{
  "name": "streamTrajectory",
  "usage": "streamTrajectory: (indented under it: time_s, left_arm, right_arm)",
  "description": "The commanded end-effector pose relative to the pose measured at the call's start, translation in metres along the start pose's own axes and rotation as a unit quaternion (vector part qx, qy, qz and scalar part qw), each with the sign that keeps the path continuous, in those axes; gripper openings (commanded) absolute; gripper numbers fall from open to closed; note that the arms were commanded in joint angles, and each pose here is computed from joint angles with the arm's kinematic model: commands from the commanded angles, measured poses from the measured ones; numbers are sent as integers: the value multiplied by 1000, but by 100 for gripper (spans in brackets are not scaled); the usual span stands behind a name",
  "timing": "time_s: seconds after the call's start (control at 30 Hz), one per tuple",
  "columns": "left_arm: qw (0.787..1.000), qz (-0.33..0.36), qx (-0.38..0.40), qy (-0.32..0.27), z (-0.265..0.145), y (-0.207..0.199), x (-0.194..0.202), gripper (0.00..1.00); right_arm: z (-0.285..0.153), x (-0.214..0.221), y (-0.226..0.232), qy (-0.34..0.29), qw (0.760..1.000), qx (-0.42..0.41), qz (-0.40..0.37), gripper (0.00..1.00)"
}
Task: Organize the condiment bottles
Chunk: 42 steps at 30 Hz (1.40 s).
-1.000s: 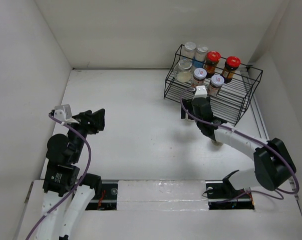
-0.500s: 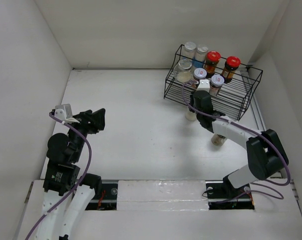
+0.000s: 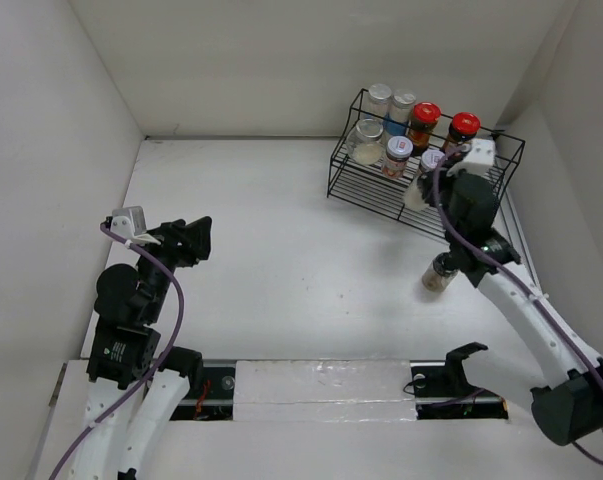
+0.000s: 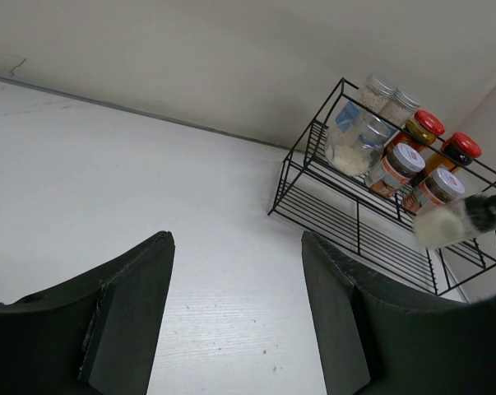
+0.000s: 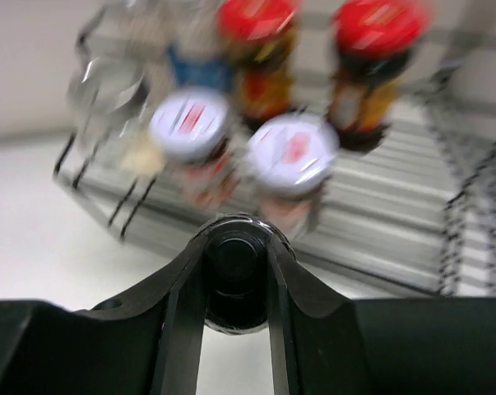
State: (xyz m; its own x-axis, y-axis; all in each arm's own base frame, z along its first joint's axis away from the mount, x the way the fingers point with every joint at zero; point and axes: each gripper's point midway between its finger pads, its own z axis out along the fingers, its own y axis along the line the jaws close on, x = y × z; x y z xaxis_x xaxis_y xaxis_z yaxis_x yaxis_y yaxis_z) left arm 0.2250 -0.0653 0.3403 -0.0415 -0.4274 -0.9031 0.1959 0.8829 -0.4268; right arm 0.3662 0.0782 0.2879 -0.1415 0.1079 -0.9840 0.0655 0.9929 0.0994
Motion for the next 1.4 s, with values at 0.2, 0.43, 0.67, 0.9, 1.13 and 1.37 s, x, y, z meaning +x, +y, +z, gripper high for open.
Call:
streamTrajectory:
  time_s: [0.2,0.43,0.67,0.9,1.13,1.37]
  left_arm:
    - [1000,6,14,-18,3,-6,-9,59]
    - [1000,6,14,-18,3,-6,-9,59]
    - [1000,6,14,-18,3,-6,-9,59]
    - [1000,5,16,-22,1,-7,-11,59]
    - [999,6,33,-22,-3,-13,-12,59]
    - [997,12,75,-14,-8,-29,-14,60]
  right_arm:
    - [-10,-106,-83,-106,989,90,39,15]
    - [34,-111,-84,-98,992,69,34,14]
    - [71,-79,-69,-60,997,39,31,18]
    - [51,-72,-72,-53,996,55,35,93]
    - [-29,-28,-90,-42,988,114,97,94]
    - [-74,84,-111,89,973,172,127,85]
